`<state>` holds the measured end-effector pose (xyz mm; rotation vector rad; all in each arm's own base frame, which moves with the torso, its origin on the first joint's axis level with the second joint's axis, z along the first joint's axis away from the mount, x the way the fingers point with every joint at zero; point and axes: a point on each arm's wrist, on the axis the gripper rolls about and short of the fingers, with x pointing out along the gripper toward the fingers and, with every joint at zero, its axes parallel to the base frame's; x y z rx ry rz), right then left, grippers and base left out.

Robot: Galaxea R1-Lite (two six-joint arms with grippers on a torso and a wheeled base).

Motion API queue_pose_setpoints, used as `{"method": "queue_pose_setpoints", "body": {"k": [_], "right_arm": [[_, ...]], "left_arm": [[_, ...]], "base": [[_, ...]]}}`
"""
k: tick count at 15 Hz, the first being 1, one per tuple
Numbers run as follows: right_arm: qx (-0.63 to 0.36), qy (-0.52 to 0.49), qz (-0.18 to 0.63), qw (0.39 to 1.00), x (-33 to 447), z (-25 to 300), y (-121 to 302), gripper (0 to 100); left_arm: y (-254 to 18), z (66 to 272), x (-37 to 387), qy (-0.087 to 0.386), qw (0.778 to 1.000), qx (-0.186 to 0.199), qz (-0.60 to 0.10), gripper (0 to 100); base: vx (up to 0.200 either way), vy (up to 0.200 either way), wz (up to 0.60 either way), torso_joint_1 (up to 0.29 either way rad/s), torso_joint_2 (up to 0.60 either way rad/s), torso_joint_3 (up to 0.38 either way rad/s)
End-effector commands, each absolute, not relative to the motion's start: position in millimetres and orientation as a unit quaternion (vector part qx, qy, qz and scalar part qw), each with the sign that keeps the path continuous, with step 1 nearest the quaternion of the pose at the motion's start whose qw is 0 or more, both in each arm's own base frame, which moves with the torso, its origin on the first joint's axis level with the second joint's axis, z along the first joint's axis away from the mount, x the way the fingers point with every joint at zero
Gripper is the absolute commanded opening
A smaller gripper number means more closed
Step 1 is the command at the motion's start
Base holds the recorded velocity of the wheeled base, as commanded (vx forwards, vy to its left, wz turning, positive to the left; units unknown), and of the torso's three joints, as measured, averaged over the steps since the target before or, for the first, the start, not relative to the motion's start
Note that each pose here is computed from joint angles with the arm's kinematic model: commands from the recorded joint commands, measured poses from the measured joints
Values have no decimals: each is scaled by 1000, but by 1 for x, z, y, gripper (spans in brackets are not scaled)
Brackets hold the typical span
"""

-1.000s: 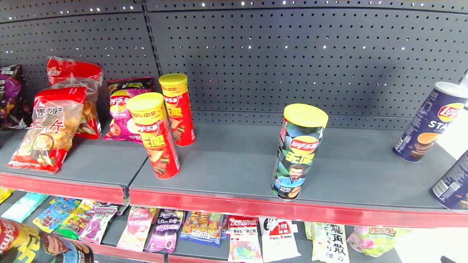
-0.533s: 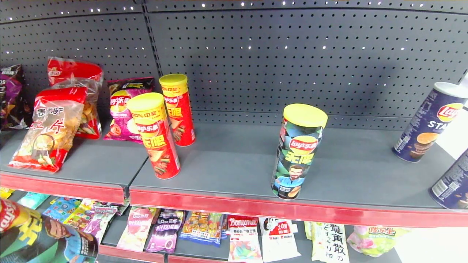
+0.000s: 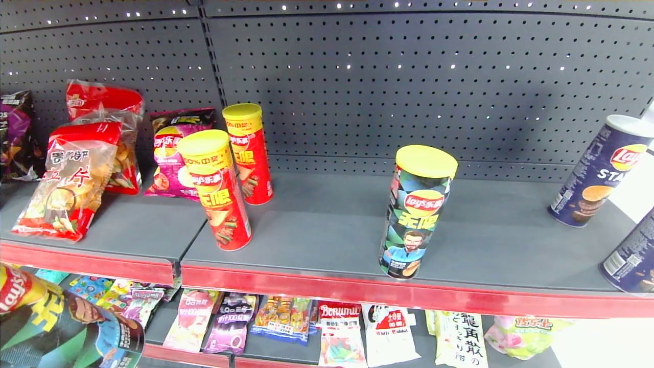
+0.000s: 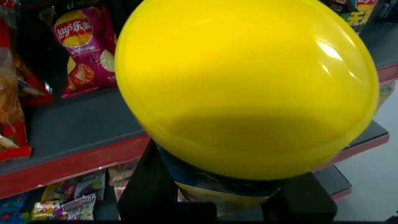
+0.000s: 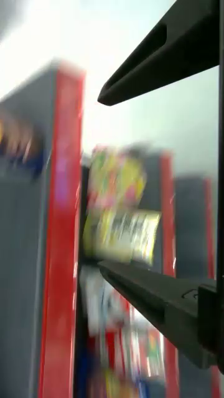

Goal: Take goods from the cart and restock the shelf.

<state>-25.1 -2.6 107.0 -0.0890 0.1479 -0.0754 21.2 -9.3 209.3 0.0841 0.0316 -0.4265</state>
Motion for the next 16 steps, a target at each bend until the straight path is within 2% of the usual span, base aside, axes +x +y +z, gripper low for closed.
{"method": "queue_pose_setpoints", "body": {"k": [1, 2, 4, 5, 6, 8, 16], "right_arm": [[-18, -9, 58, 998, -25, 84, 2, 100], [-13, -3, 38, 999, -25, 84, 2, 100], [-1, -7, -84, 996, -26, 83, -4, 100], [-2, -8, -106, 994, -25, 83, -5, 100], [-2, -10, -88, 996, -25, 83, -4, 100], [-10, -21, 19, 1000, -23, 81, 1, 100], [1, 2, 5, 1000, -23, 76, 0, 100]], "left_arm": [[-10, 206, 20, 18, 974, 42, -223, 0], [-10, 206, 20, 17, 974, 43, -224, 0], [-10, 207, 19, 6, 974, 44, -221, 0], [-10, 206, 16, 4, 974, 44, -220, 0], [-10, 202, 13, 2, 974, 44, -221, 0], [-10, 192, 9, 4, 974, 42, -221, 0], [-10, 194, 5, -10, 974, 44, -220, 0]], "base": [[0, 0, 0, 0, 0, 0], [0, 0, 0, 0, 0, 0], [0, 0, 0, 0, 0, 0], [0, 0, 0, 0, 0, 0], [0, 0, 0, 0, 0, 0], [0, 0, 0, 0, 0, 0], [0, 0, 0, 0, 0, 0]]}}
